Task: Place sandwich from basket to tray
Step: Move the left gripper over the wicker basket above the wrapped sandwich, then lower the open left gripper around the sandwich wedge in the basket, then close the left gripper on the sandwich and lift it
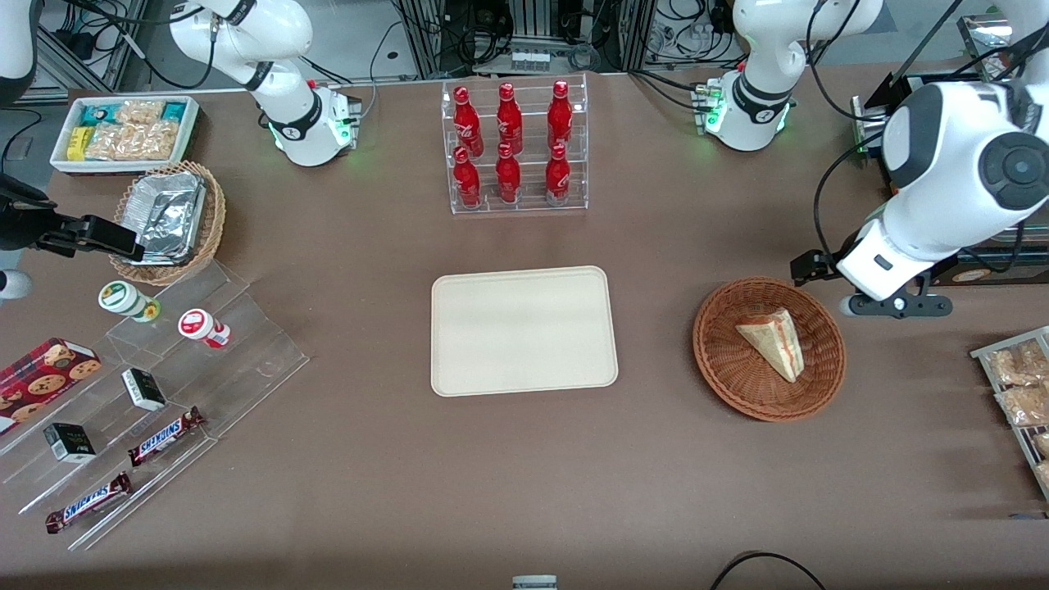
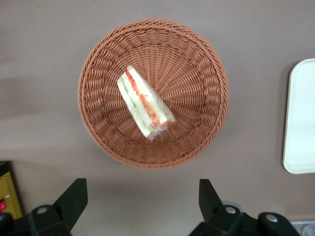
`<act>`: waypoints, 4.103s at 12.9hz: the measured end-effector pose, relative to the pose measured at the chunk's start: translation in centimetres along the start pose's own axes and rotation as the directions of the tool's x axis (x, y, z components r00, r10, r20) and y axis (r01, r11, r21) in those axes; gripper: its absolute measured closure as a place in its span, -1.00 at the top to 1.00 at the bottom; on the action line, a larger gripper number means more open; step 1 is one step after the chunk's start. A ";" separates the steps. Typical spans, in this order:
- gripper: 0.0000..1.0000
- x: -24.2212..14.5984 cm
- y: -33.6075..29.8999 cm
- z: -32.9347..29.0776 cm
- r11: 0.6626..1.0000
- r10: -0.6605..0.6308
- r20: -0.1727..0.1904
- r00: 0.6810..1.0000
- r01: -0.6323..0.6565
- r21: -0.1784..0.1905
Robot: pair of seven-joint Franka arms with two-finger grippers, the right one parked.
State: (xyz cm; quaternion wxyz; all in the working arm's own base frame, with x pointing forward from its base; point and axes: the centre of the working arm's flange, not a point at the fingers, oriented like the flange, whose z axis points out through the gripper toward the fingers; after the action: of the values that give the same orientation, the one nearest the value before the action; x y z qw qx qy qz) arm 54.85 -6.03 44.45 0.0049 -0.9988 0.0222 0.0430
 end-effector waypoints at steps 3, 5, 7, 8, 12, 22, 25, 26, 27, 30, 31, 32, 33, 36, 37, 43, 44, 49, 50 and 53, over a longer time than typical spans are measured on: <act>1.00 0.3 -0.2 3.4 1.000 -0.003 -0.013 1.000 0.003 -0.003; 1.00 0.9 -0.4 5.1 1.000 -0.007 -0.015 1.000 0.007 -0.006; 1.00 1.4 -0.8 6.7 1.000 -0.015 -0.010 1.000 0.014 -0.009; 1.00 1.6 -0.9 7.4 1.000 -0.016 -0.010 1.000 0.016 -0.010; 1.00 1.9 -0.9 8.5 0.996 -0.084 -0.016 0.996 0.084 -0.013; 1.00 0.6 -2.3 11.7 0.858 -0.514 -0.042 0.857 0.512 -0.043; 1.00 0.5 -1.2 11.9 0.825 -0.565 -0.039 0.824 0.563 -0.045; 1.00 0.5 -1.0 12.0 0.823 -0.567 -0.043 0.822 0.565 -0.048; 1.00 0.5 -0.7 12.1 0.824 -0.567 -0.047 0.823 0.565 -0.051; 1.00 0.6 -0.3 12.7 0.823 -0.567 -0.061 0.821 0.564 -0.063; 1.00 0.6 -0.3 13.0 0.823 -0.568 -0.070 0.820 0.564 -0.071; 1.00 0.5 -0.3 13.4 0.823 -0.568 -0.076 0.819 0.563 -0.076; 1.00 0.5 -0.3 13.8 0.822 -0.569 -0.080 0.819 0.563 -0.079; 1.00 0.3 -0.3 14.8 0.818 -0.575 -0.097 0.812 0.568 -0.095; 1.00 0.3 -0.3 15.3 0.814 -0.580 -0.099 0.808 0.572 -0.099; 1.00 0.6 -0.4 17.8 0.804 -0.594 -0.099 0.799 0.585 -0.107; 1.00 0.7 -0.3 18.4 0.800 -0.600 -0.096 0.794 0.591 -0.108; 0.41 0.6 -0.3 19.5 0.786 -0.617 -0.075 0.783 0.611 -0.095; 0.21 0.4 -0.3 19.6 0.793 -0.608 -0.063 0.791 0.603 -0.082; -0.30 0.2 -0.2 19.2 0.848 -0.529 -0.033 0.848 0.527 -0.048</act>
State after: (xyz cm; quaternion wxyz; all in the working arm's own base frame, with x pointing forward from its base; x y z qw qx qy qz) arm 53.38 -5.58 25.33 -0.0025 -0.9671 -0.2538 0.0182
